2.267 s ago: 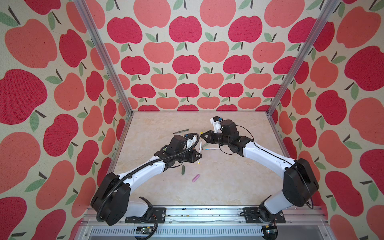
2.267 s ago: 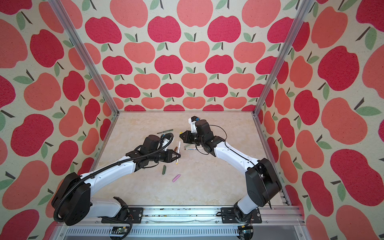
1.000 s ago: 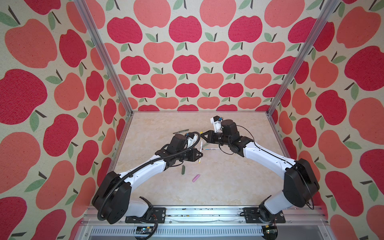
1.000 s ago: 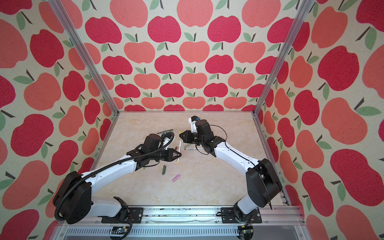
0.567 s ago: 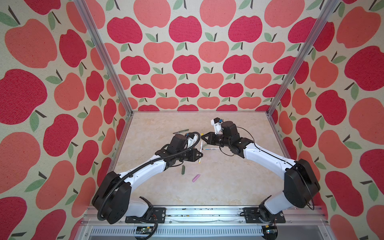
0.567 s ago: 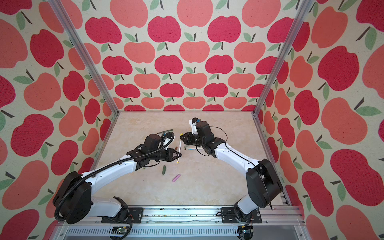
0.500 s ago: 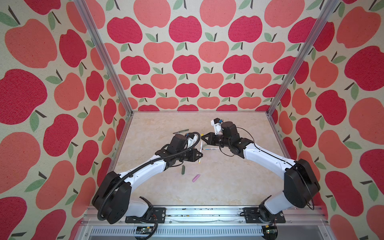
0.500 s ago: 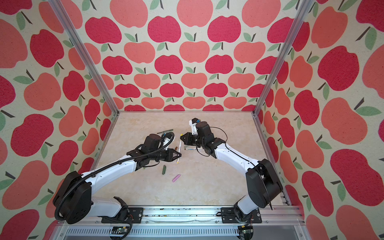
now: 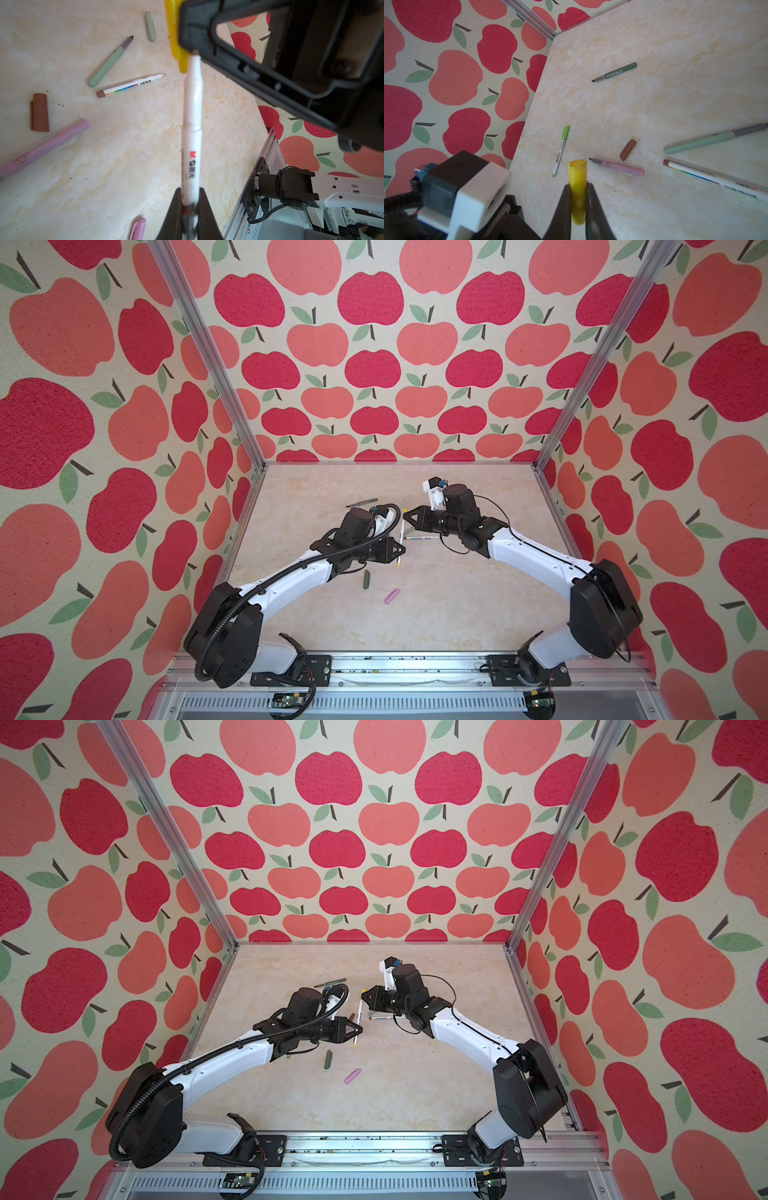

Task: Insert the pens into the pen caps
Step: 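Lower the yellow cap onto the white pen tip with the right gripper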

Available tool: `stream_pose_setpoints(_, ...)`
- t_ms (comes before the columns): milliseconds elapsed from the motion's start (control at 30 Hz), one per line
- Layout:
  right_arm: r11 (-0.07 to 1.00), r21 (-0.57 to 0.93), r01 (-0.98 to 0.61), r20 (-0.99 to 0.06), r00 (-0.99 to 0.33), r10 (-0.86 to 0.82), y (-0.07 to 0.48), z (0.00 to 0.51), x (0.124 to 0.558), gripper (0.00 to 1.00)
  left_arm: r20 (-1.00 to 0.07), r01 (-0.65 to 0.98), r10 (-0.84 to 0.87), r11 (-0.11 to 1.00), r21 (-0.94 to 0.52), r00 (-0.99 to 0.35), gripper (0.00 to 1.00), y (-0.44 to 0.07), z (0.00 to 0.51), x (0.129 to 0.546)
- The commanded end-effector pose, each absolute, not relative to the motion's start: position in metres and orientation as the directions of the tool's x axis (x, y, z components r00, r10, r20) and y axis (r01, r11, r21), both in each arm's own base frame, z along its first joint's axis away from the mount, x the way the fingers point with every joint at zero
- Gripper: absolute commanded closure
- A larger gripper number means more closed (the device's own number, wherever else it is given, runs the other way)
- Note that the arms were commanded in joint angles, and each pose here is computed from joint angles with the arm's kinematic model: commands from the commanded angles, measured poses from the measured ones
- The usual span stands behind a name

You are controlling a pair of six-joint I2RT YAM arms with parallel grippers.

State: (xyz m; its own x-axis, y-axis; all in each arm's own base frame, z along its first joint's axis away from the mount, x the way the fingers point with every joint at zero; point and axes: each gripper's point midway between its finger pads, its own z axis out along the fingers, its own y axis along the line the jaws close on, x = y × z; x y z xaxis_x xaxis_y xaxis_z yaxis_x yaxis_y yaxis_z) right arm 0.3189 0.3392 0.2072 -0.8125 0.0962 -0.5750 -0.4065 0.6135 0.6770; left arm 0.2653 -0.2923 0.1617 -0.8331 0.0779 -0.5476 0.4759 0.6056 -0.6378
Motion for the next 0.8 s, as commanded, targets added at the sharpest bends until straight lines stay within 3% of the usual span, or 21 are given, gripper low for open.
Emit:
stream_pose_setpoints(0,0.614,0.668,-0.420,-0.604,-0.788,0.119,0.339,0.224,0.327,0.96,-0.565,0.496,0.085,0.596,-0.631,-0.821,0.95,-0.297,0.165,0.268)
stream_pose_setpoints(767,0.603,0.679,-0.418,-0.585,-0.805,0.101,0.343,0.215,0.319,0.96,-0.573,0.494,0.076,0.607,-0.623,-0.816,0.95,-0.295,0.164,0.269)
